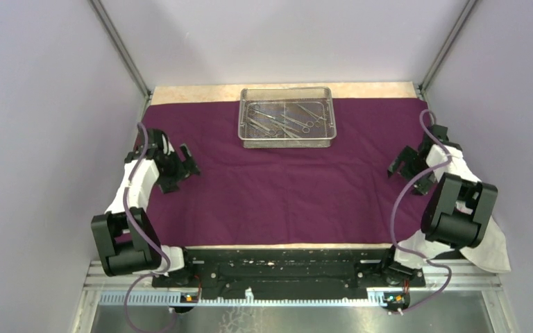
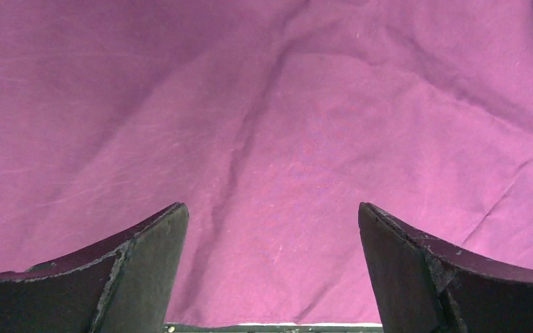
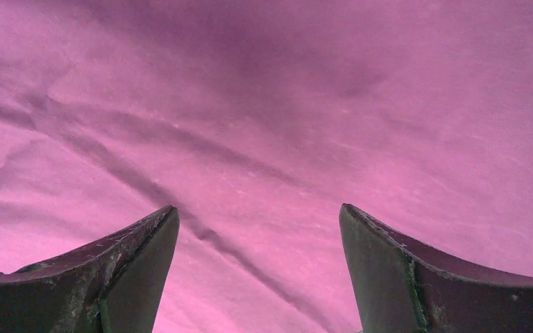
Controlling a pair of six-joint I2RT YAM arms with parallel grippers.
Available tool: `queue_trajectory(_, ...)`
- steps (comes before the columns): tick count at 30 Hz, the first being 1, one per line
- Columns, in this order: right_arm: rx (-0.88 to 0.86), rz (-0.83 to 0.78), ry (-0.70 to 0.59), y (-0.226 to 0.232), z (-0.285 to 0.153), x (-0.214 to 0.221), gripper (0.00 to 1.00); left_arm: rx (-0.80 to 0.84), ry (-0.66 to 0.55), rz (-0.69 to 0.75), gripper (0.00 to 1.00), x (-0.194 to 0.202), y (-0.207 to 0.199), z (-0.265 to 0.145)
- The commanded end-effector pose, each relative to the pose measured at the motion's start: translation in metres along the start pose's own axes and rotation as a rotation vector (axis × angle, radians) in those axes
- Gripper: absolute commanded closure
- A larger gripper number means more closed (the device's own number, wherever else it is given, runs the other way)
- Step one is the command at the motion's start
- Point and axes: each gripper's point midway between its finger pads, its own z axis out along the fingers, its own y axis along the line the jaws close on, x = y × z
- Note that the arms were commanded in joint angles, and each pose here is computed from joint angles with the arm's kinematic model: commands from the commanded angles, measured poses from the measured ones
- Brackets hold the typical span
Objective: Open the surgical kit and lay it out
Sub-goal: Smooth out the surgical kit at the center of the board.
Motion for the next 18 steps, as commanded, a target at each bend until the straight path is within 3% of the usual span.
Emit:
queue_trajectory(1,-0.053,-0.048,0.089,0.012,0.030,0.017,0.14,0.034,0.067,-0.007,0.01,0.017,-0.004,0.019)
queue_trajectory(5,0.003,0.003,0.155,-0.013,0.047,0.045,0.14,-0.141,0.108,-0.038,0.01,0.035,0.034,0.024)
queue_trajectory(8,0.041,0.109,0.161,-0.040,0.047,0.054,0.14,-0.182,0.137,-0.134,0.01,0.047,0.051,0.023)
queue_trajectory(11,0.066,0.147,0.125,-0.049,0.036,0.037,0.14,-0.208,0.129,-0.170,0.01,0.049,0.059,0.019)
queue_trajectory(15,0.038,0.076,0.089,-0.033,0.017,0.018,0.16,-0.221,0.095,-0.166,0.01,0.037,0.060,0.013)
queue_trajectory(18,0.013,0.009,0.016,-0.015,-0.006,-0.002,0.14,-0.183,0.016,-0.106,0.01,0.008,0.045,0.000)
